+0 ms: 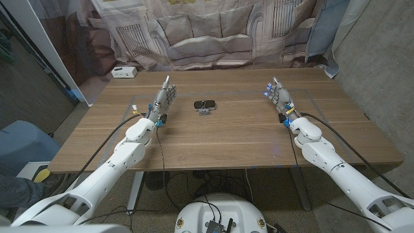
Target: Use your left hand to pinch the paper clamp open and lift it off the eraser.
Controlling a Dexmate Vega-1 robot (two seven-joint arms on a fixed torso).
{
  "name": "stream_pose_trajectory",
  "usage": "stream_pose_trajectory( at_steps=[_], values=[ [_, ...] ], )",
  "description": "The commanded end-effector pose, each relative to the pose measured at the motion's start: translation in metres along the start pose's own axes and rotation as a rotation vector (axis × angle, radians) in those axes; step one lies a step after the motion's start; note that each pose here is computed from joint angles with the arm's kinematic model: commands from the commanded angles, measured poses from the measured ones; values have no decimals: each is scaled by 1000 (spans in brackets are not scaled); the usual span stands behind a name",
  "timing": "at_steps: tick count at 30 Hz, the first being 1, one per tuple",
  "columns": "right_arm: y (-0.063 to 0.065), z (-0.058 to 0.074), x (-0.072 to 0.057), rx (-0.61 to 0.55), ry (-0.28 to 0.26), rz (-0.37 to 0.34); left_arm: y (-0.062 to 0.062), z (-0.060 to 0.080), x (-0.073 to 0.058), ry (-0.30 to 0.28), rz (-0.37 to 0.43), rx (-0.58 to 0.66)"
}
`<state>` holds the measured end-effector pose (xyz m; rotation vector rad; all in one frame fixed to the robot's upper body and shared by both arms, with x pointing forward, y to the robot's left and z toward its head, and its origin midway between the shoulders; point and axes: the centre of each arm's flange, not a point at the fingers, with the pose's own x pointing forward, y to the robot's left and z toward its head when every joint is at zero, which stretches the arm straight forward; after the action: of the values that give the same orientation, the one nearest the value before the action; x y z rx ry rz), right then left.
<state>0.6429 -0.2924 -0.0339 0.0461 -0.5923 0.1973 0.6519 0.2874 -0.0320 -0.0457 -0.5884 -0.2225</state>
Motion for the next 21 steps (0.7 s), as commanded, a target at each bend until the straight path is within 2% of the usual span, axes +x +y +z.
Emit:
stream_pose_trajectory(
  at_steps=[1,4,7,13,18,21],
  values=[
    [6,2,-14,10,-20,-6,-1,8,-7,-39,6,24],
    [7,3,-16,6,-26,-9,0,14,-9,-52,20,46],
    [7,5,-17,3,-33,-10,1,21,-10,-54,52,120],
    [6,9,-20,8,-54,-11,0,28,-10,-84,84,167],
    [0,14,-21,4,-59,-10,2,33,-2,-112,99,228],
    [-4,17,-21,1,-61,-14,1,37,4,-122,81,273]
  ],
)
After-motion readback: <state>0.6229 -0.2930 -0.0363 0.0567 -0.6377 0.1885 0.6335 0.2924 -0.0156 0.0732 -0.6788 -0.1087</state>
